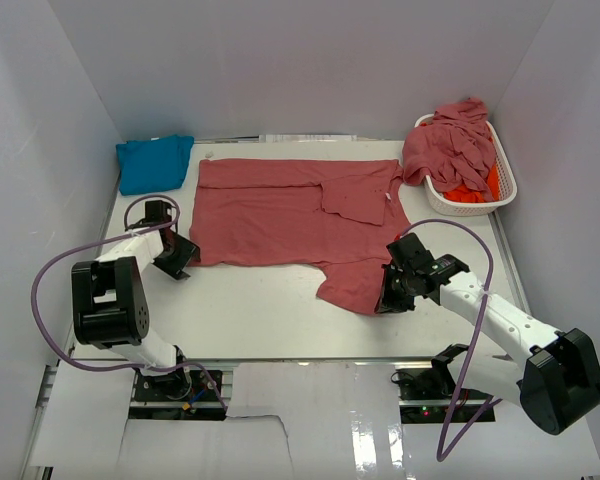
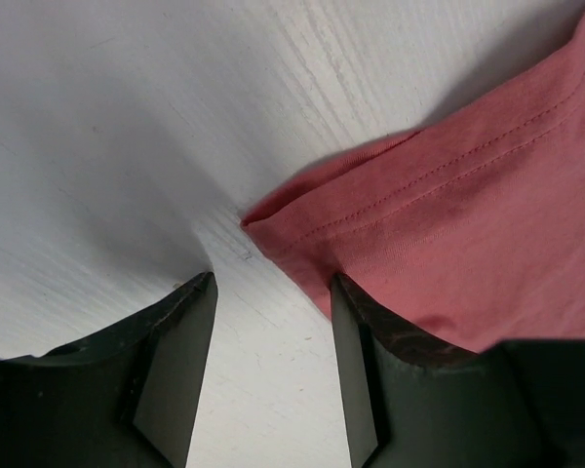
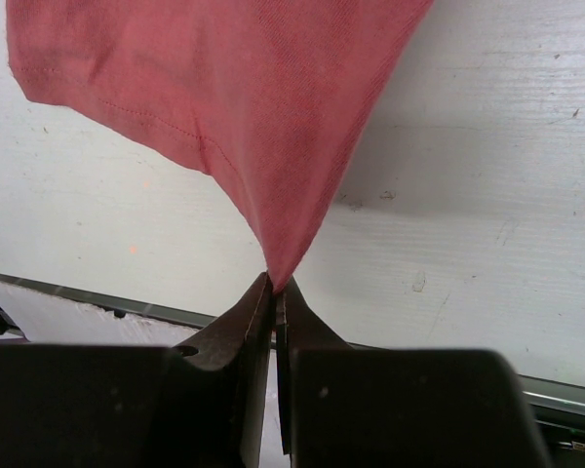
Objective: Fold and stack the t-shirts
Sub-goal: Grap the side of the flattened tshirt closest away from the robot with both arms
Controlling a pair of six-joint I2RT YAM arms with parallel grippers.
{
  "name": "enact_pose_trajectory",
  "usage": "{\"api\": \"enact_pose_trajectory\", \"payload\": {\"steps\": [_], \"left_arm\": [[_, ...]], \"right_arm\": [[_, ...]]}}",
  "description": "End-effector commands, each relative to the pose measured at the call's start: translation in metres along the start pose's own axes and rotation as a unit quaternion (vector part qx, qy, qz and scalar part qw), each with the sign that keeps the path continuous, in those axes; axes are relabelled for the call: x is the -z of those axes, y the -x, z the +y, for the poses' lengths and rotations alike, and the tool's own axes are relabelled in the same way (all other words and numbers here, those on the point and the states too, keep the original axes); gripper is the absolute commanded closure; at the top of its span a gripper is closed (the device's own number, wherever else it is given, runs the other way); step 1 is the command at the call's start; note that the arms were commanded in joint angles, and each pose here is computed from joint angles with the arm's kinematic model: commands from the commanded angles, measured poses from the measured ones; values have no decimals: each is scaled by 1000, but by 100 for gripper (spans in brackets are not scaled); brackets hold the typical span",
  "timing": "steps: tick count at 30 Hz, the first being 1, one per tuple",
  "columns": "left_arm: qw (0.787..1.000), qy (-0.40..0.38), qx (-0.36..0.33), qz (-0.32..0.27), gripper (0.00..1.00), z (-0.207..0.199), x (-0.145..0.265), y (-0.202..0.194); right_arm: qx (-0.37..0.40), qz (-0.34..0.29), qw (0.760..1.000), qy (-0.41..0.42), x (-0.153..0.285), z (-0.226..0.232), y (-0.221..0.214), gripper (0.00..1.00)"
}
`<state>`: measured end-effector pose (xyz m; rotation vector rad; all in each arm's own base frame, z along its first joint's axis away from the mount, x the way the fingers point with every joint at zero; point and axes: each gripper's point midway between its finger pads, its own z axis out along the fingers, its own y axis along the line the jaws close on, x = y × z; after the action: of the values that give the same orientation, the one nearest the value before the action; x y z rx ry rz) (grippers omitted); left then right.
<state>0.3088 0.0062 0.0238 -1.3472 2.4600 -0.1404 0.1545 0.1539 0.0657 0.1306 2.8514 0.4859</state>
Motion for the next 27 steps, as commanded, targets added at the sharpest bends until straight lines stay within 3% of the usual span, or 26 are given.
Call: {"api": "enact_pose_trajectory", "payload": {"steps": [1,17,21,23,26,27], "left_arm": [[1000,2,4,-2,40,0,-5,3],[1000,17,7,-6,39,-5,-17,16],[1000,24,8,2,51,-1,-23,13],[1000,23,6,1,67,-2,-24,13],[1000,21,6,-1,68,-2,-24,14],[1000,21,5,-1,72,-2,-24,15]], "right_arm": [[-2,1,1000,6,4,4,0,92],[-3,1,1000,5,5,4,0,92],[-2,-3,1000,7,6,6,2,92],[-2,-1,1000,6,6,6,2,92],[-2,-2,1000,7,6,7,3,92],[-1,-2,1000,7,6,7,4,92]]}}
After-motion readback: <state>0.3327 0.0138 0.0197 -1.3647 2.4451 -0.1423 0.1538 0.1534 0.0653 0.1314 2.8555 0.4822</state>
